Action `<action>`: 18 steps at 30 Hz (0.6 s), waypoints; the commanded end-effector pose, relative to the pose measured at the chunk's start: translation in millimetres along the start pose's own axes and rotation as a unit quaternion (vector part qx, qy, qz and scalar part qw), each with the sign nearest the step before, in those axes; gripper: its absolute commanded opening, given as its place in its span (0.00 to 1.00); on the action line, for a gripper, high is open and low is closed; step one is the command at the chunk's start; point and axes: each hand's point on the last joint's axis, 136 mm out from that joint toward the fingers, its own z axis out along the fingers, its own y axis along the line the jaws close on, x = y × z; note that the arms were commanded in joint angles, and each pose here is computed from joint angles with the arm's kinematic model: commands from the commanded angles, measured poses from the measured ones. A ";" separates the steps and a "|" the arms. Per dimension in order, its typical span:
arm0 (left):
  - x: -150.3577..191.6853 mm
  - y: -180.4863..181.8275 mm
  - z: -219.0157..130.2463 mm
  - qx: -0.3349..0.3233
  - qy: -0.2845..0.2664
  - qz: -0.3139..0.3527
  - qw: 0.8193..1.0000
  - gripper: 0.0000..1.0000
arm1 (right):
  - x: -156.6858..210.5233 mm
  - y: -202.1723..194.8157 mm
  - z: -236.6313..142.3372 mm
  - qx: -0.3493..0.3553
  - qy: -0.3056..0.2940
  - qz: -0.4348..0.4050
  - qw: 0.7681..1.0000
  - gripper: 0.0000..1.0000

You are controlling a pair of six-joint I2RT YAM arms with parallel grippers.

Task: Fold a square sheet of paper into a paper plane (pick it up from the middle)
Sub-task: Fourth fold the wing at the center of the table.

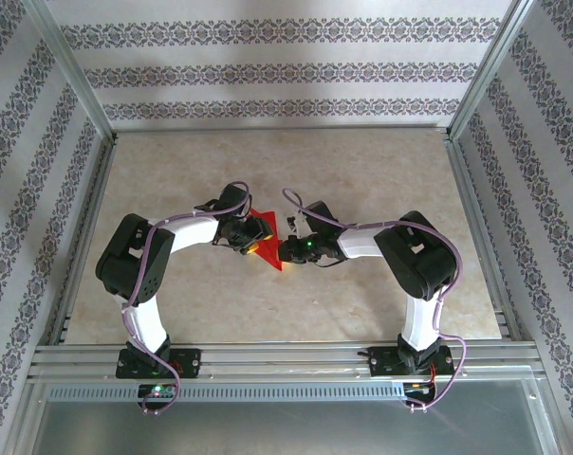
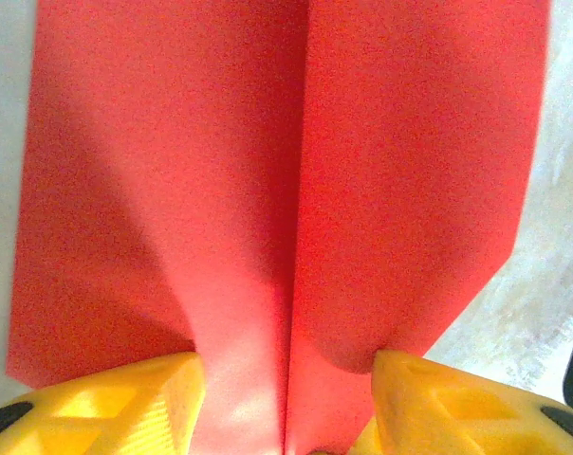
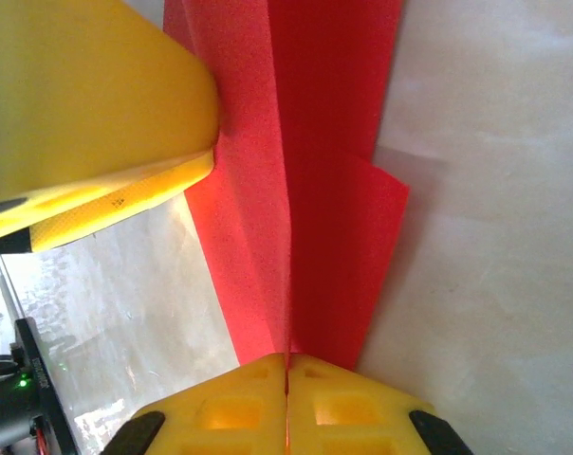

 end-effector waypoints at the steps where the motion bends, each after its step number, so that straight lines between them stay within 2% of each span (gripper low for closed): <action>1: 18.8 56.5 12.3 -0.104 0.026 -0.016 0.994 0.52 | 12.7 -20.6 5.0 0.018 0.028 0.050 0.998 0.08; 6: 8.8 23.0 -0.4 -0.046 0.005 0.005 0.999 0.53 | 13.1 -24.1 5.9 0.015 0.033 0.067 0.997 0.08; 13: -13.1 -31.5 -45.3 0.050 -0.059 0.048 0.996 0.54 | 13.1 -27.5 6.3 0.015 0.037 0.079 0.996 0.08; 18: -12.7 -52.0 -55.9 0.117 -0.074 0.083 0.987 0.46 | 13.8 -29.8 6.7 0.017 0.039 0.083 0.996 0.08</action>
